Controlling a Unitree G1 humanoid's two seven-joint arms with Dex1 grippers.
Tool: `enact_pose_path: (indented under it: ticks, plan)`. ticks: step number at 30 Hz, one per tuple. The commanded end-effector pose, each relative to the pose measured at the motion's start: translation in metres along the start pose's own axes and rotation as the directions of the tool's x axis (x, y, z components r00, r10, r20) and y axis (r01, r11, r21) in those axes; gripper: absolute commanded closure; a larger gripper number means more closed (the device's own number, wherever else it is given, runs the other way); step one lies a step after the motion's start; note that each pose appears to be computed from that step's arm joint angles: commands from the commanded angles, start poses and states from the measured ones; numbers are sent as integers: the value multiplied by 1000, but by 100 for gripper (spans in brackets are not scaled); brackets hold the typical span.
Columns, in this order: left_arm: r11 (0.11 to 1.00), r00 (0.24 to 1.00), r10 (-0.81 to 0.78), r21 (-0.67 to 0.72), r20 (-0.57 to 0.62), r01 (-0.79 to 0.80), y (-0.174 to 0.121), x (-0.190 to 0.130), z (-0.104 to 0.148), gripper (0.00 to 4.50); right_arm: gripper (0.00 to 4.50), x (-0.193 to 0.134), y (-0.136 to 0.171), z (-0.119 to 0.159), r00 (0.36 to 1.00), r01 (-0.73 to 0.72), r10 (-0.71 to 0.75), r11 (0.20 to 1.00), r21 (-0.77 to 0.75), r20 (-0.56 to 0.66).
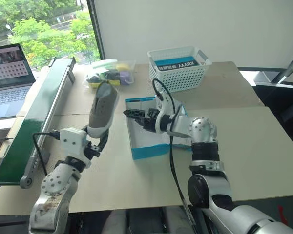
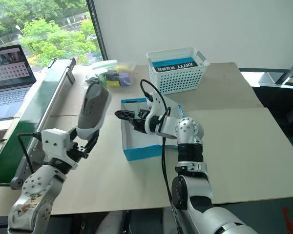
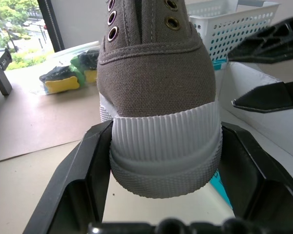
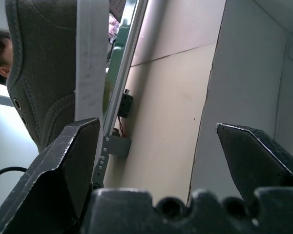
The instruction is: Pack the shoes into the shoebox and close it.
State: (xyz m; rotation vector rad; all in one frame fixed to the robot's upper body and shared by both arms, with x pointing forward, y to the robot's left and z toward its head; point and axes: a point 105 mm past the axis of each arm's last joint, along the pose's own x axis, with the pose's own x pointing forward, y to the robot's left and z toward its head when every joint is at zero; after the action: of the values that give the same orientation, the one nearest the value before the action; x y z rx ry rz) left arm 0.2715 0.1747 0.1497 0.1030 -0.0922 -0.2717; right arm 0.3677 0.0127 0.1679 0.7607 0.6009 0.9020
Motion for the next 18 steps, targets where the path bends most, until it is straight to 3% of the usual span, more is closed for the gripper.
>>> enact_pose_path:
  ticks: [1, 18]
  plan:
    - [999, 996, -49, 15, 69, 48, -17, 1, 20, 168, 0, 29, 67, 2, 978, -207, 207, 978, 8, 21]
    - [996, 992, -93, 22, 91, 91, -24, 14, 28, 168, 0, 30, 92, -1, 951, -308, 308, 950, 46, 20]
